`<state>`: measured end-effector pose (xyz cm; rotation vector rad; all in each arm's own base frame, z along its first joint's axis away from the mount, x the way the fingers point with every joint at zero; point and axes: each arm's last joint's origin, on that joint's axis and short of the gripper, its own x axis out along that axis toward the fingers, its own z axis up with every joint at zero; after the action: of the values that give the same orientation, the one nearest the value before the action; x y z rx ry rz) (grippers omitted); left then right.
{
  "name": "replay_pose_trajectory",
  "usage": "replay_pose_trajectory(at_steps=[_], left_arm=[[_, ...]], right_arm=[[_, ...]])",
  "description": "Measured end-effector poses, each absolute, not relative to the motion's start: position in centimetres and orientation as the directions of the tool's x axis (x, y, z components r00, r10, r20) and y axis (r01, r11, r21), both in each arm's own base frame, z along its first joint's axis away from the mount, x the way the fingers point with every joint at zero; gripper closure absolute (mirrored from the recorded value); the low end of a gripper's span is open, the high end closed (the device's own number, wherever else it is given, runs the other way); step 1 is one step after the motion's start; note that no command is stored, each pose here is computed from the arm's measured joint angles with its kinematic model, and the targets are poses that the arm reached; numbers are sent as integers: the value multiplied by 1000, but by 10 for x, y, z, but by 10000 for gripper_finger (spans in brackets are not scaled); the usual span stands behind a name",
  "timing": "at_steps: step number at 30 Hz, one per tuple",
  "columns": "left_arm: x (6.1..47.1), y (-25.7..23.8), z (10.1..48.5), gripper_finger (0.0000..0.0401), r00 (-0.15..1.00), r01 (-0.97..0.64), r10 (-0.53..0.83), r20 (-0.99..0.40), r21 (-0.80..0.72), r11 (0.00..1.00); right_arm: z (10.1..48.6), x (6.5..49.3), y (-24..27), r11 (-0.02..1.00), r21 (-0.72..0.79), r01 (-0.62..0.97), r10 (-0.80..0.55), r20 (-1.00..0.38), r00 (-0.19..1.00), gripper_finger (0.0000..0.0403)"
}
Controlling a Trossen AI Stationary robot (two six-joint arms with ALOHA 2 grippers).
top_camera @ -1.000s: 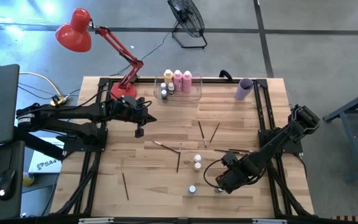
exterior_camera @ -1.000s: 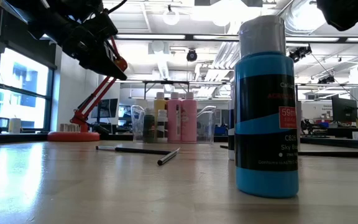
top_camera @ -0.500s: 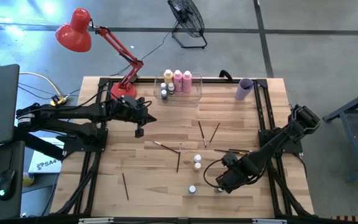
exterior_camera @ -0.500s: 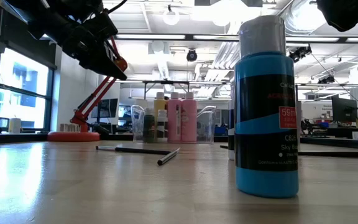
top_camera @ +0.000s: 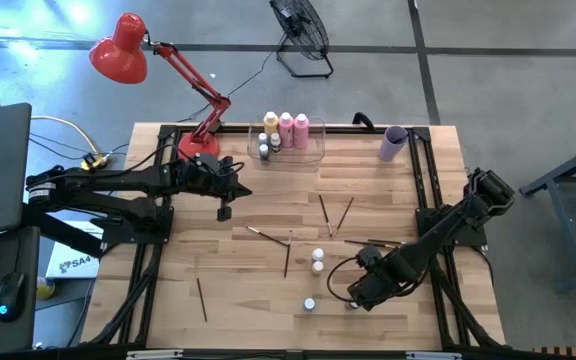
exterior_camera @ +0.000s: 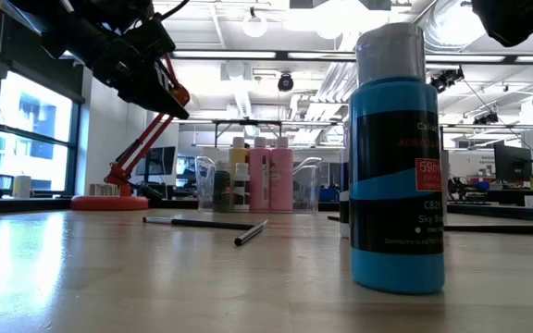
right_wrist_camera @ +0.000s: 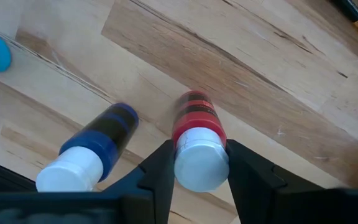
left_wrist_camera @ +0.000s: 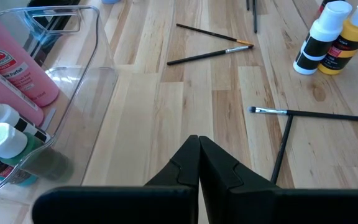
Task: Pick & Place Paint Supplies
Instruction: Put the small red paint bottle into the transparent bin
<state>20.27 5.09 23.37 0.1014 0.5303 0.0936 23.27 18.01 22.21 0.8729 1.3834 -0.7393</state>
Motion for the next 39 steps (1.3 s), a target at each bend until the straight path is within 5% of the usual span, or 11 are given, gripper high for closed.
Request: replay_pose_trajectory(at_steps=[39], left_arm=[[203,51,234,401,859,-63,115,-499,120,991]], right_arm=[[229,232,176,519,112,847,67,-994,90,285]])
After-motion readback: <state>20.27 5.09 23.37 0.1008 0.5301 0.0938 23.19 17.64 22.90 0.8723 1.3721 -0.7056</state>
